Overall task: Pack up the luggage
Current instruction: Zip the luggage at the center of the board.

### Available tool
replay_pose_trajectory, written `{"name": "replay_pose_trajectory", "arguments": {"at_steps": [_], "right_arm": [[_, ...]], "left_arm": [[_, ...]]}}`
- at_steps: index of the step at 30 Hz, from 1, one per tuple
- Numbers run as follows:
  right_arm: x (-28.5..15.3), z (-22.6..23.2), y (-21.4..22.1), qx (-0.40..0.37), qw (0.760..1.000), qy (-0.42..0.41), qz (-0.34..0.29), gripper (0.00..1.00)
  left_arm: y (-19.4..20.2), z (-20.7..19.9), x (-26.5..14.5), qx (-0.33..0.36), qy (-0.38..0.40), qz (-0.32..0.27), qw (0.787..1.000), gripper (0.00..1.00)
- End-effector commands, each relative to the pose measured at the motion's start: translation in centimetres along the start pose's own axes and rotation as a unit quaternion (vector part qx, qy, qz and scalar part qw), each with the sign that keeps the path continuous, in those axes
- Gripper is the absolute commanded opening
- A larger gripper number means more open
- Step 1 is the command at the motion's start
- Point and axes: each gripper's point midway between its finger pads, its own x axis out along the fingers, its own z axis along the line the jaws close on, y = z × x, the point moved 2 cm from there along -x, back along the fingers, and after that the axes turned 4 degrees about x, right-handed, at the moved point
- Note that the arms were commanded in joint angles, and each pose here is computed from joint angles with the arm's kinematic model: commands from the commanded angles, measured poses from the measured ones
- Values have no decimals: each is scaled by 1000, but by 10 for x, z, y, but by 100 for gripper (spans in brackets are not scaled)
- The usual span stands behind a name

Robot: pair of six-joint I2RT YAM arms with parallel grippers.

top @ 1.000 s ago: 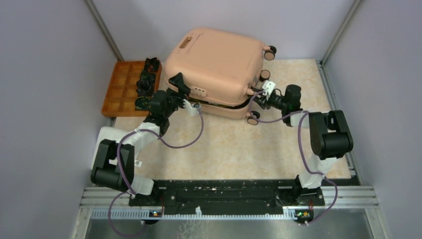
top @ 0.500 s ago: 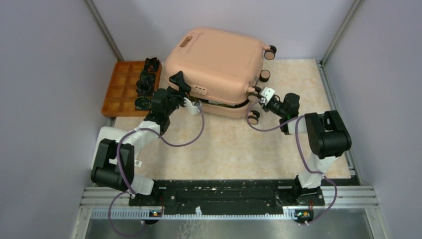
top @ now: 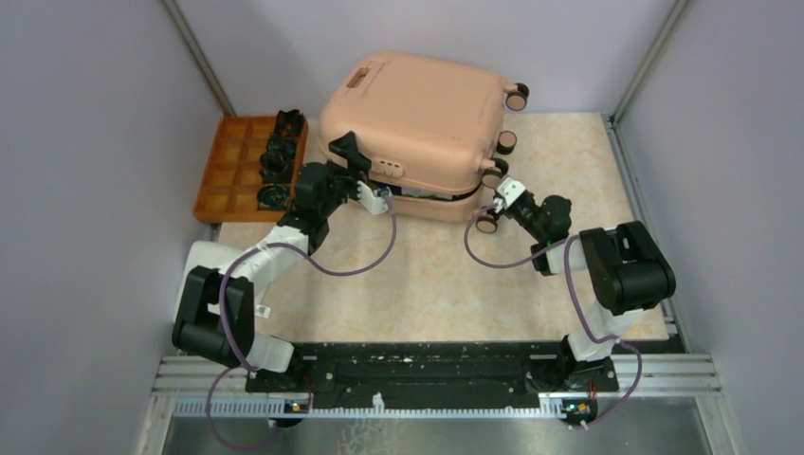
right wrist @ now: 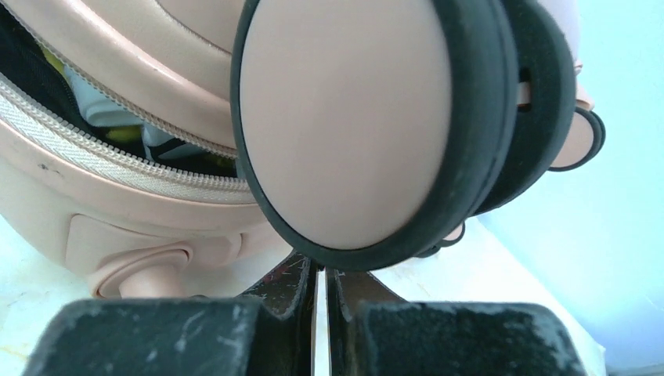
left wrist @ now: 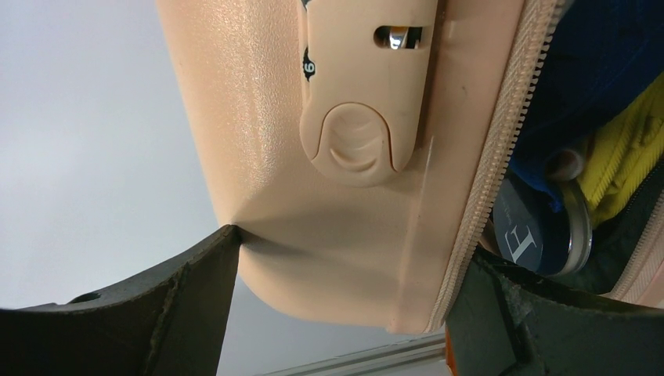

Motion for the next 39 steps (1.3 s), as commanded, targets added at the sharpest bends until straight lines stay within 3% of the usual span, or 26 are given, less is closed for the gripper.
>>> {"name": "replay_pose_trajectory", "arguments": {"at_steps": [1,23,27,33,36,39], "right_arm": [[2,13,-42,-24,997,-30,-64,0],[-31,87,-81,-22,992,-114,-39,0],[-33,105,-84,-13,993,-120,-11,0],[-48,126,-100,56,991,-122,-2,0],[-49,148,-109,143,978,-151,14,0],[-62,182,-118,183,967,-180,-2,0]], "left_arm": [[-21,1,10,-64,7,-39,997,58],[-34,-29,7,-79,67,-48,993,52],[-41,-31,4,-75,69,-61,993,50],[-56,-35,-5,-68,72,-93,991,45],[-71,-47,-13,-66,89,-118,987,41],[-84,-55,-19,-67,99,-132,984,41]]}}
